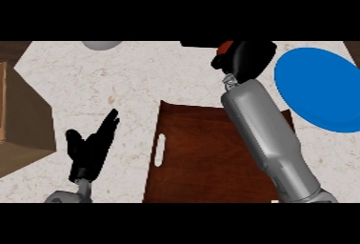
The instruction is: Pick the bell pepper from the tray and place it in the plate
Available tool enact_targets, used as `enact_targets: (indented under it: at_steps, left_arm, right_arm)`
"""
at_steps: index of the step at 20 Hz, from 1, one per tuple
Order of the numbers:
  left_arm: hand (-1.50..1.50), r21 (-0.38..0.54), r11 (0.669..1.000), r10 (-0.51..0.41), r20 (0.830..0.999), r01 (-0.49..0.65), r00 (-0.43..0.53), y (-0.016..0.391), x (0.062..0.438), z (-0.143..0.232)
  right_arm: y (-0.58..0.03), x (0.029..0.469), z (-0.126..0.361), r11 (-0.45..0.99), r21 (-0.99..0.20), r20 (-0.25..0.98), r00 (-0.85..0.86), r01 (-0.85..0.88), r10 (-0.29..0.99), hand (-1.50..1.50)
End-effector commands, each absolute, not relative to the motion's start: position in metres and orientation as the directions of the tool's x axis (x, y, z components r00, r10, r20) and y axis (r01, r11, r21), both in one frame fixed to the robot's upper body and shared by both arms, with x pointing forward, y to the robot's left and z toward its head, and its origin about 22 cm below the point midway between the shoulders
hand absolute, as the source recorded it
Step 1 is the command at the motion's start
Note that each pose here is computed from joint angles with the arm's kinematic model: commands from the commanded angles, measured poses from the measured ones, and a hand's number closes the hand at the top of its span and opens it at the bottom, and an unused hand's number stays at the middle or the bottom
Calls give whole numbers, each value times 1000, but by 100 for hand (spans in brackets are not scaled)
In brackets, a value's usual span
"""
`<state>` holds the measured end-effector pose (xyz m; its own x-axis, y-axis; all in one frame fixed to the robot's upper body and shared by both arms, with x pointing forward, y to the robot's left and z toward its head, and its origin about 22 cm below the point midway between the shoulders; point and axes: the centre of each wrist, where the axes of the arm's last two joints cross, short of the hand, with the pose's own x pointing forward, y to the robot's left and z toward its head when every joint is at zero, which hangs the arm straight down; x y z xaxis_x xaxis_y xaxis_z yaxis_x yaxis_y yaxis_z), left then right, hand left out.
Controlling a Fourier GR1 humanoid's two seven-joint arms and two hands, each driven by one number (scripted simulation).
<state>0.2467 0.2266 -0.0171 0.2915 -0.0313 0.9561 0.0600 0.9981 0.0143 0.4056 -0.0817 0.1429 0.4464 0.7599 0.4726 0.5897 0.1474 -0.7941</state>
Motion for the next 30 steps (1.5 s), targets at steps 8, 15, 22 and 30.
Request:
enact_targets:
  at_steps: [8, 15, 22, 30]
  left_arm:
    - [0, 13, 999, -27, 934, 42, 355, 236, 237, -26]
    - [0, -4, 1000, -1, 936, 15, 352, 238, 239, -30]
    - [0, 10, 1000, -11, 934, 5, 356, 227, 237, -26]
    - [0, 14, 1000, -18, 934, 13, 356, 226, 239, -37]
  right_arm:
    - [-154, 422, 121, 65, -538, 737, 431, 841, 520, 150]
    - [-239, 415, 81, -90, -495, 729, 470, 864, 497, 150]
    - [-306, 413, 65, -131, -517, 708, 509, 846, 490, 150]
    - [-356, 410, 68, -74, -604, 751, 597, 794, 281, 150]
